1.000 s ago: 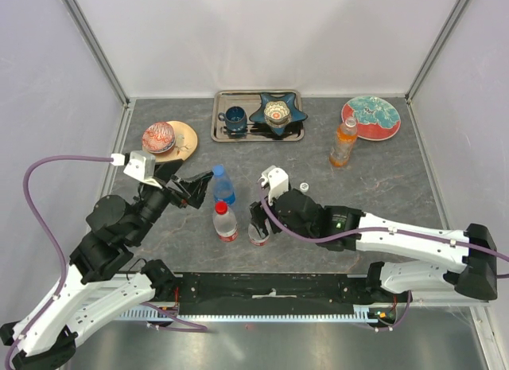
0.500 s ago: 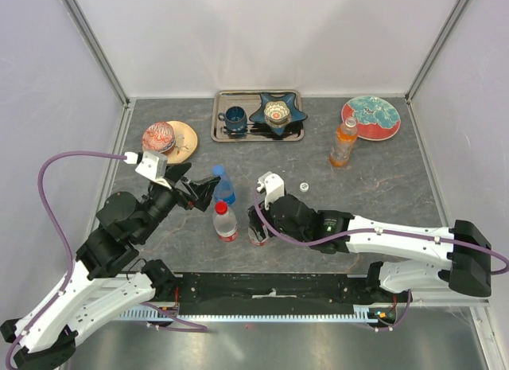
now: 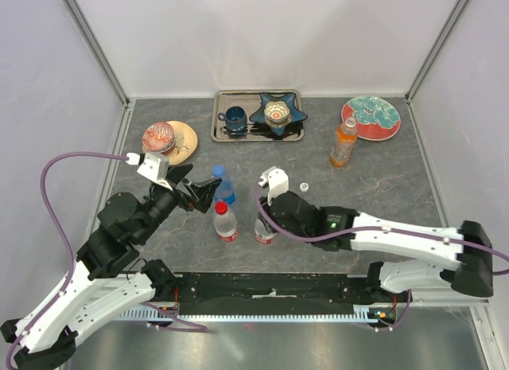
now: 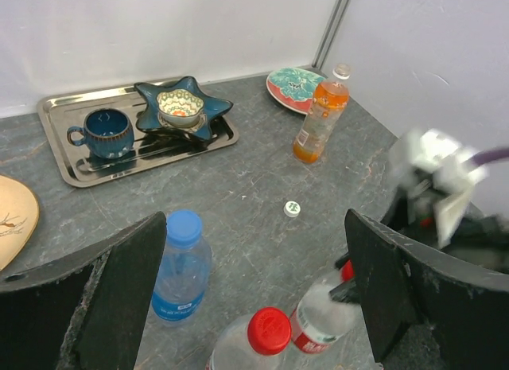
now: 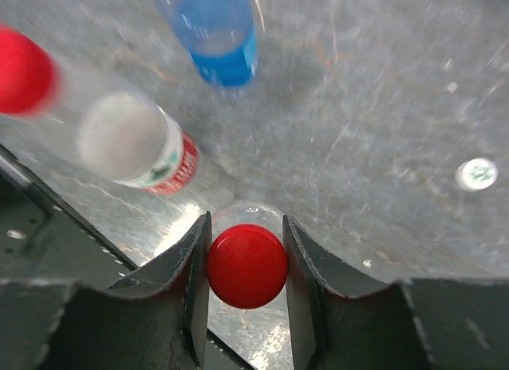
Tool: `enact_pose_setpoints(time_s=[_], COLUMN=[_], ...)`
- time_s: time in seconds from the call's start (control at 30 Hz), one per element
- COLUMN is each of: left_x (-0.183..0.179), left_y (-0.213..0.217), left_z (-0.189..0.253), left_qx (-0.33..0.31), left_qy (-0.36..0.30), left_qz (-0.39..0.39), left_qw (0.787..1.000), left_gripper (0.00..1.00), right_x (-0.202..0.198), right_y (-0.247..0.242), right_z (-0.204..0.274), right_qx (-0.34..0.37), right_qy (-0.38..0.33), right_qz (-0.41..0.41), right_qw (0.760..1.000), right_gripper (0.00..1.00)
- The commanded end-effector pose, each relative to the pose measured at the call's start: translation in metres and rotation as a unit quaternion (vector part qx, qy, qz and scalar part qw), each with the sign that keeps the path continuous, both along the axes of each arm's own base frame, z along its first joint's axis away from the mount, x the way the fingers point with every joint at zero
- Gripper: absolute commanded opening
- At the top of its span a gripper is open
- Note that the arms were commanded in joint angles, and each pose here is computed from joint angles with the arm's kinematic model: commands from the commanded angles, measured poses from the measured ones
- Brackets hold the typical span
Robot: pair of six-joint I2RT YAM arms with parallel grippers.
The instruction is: Unscrew the bottle caps
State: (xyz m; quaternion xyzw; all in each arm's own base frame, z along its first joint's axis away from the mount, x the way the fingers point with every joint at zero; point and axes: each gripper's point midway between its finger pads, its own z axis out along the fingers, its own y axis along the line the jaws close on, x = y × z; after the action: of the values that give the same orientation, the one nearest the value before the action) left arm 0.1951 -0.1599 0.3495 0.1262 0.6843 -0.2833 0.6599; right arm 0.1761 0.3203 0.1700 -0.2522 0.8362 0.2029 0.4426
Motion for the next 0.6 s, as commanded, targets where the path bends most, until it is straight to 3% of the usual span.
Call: enact_pose_setpoints(time_s=[0.0, 0.03, 0.13, 0.17, 0.27, 0.33, 0.37, 0.47, 0.5, 0.57], left_x=[0.0, 0.003, 0.011, 0.014, 0.052, 0.074, 0.078, 0.065, 0.045, 0.038], left_y=[0.01, 0.014, 0.014, 0.013, 0.005, -0.008, -0.012, -0.041, -0.064, -0.08], left_z=[0.034, 0.04, 0.07, 0.077, 0.081, 0.084, 0.09, 0.133, 0.135, 0.147], left_qx=[-0.008, -0.009, -0.032, -0.038, -0.014, -0.005, -0.034, -0.135, -0.137, -0.15], left_qy=[-0.046, -0.054, -0.085, -0.09, -0.053, -0.017, -0.003, -0.027, -0.028, -0.03], left_qz=[0.015, 0.028, 0.047, 0.052, 0.114, 0.133, 0.125, -0.011, -0.11, -0.204], left_qw=[0.999, 0.998, 0.995, 0.994, 0.992, 0.991, 0.992, 0.99, 0.984, 0.967], left_gripper=[0.99, 0.99, 0.99, 0.99, 1.0, 1.0, 1.0, 1.0, 1.0, 1.0], right_x=[0.0, -0.001, -0.003, 0.003, 0.011, 0.011, 0.012, 0.009, 0.007, 0.006], right_y=[-0.043, -0.055, -0.077, -0.082, -0.076, -0.072, -0.071, -0.068, -0.067, -0.074], right_z=[0.17, 0.203, 0.244, 0.246, 0.239, 0.244, 0.244, 0.248, 0.253, 0.263], right_qx=[0.131, 0.165, 0.199, 0.191, 0.175, 0.2, 0.208, 0.238, 0.254, 0.276], right_qy=[-0.097, -0.114, -0.13, -0.135, -0.122, -0.107, -0.101, -0.085, -0.084, -0.082], right_qz=[-0.039, -0.046, -0.064, -0.085, -0.114, -0.124, -0.13, -0.127, -0.121, -0.115], right_qw=[0.986, 0.979, 0.969, 0.968, 0.97, 0.966, 0.964, 0.959, 0.956, 0.951], right_gripper=[0.23, 0.23, 0.22, 0.21, 0.04, 0.0, 0.0, 0.0, 0.0, 0.0])
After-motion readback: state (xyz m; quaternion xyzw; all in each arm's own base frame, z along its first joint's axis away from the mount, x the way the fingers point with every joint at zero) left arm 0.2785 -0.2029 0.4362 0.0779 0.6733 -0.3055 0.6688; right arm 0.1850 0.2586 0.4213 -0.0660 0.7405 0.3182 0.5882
